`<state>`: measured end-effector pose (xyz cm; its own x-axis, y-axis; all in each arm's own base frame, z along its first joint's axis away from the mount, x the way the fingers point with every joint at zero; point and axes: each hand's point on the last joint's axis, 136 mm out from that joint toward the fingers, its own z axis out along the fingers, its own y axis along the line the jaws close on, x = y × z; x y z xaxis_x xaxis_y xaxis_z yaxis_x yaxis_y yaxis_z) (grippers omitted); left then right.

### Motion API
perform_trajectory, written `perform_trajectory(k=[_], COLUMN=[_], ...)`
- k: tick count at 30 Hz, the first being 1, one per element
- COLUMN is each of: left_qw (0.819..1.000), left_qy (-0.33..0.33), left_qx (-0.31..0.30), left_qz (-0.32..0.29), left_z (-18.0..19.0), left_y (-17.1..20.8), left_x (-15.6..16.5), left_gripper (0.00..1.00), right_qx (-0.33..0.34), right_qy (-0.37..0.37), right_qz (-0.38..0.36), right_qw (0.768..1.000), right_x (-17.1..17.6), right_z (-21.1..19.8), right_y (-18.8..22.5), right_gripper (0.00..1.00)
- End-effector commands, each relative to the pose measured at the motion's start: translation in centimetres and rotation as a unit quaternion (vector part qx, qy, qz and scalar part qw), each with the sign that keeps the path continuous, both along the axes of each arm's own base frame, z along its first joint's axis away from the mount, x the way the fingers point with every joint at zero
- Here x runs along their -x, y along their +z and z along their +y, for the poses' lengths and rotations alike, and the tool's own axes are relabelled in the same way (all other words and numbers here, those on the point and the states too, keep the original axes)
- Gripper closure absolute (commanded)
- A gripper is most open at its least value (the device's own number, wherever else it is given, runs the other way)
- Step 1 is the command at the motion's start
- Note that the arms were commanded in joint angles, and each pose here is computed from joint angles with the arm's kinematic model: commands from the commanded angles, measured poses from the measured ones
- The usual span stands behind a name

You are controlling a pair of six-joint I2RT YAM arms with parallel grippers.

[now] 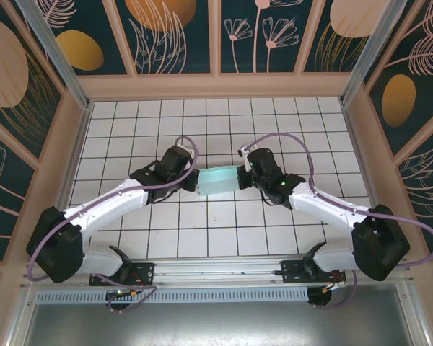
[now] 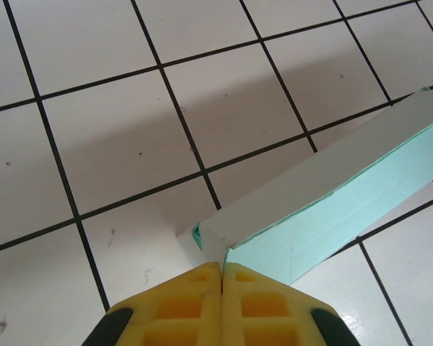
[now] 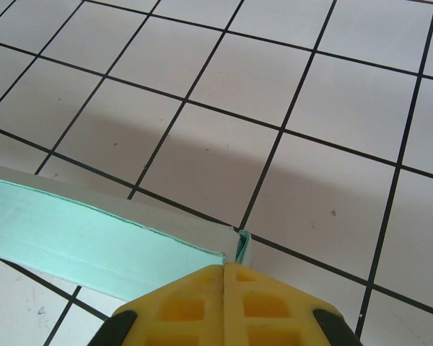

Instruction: Fold the paper box

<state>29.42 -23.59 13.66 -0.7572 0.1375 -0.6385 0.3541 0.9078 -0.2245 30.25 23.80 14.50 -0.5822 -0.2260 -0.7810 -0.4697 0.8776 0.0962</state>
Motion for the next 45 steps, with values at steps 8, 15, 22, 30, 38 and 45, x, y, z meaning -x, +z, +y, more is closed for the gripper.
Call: perform_trajectory(k=[8,15,22,30,38,45], left_qw=[0.992,0.991,0.989,0.994,0.993,0.992], left_qy=[0.052,0.065,0.066,0.062,0.067,0.076], left_qx=[0.105,0.109,0.117,0.076,0.064,0.075], left_qz=[0.038,0.045,0.060,0.052,0.068,0.073], left_z=[-2.5,-2.8,-3.3,-2.0,-1.2,-1.0], left_y=[2.2,2.9,2.4,0.7,-1.6,-2.6], left_x=[-0.9,-1.4,-1.4,-1.0,-0.1,0.3], left_gripper=[1.00,1.00,1.00,1.00,1.00,1.00], right_qx=[0.000,0.002,0.003,0.003,0.006,0.003], right_qy=[-0.004,-0.004,-0.004,-0.006,-0.006,-0.006], right_qz=[0.002,0.001,0.002,0.006,0.013,0.017], right_qw=[1.000,1.000,1.000,1.000,1.000,1.000], right_x=[0.4,0.4,0.5,0.6,1.1,1.7], right_z=[0.2,0.2,0.2,0.1,-0.2,-0.5], right_y=[0.3,0.3,0.1,-0.5,-1.8,-2.8], right_gripper=[1.00,1.00,1.00,1.00,1.00,1.00])
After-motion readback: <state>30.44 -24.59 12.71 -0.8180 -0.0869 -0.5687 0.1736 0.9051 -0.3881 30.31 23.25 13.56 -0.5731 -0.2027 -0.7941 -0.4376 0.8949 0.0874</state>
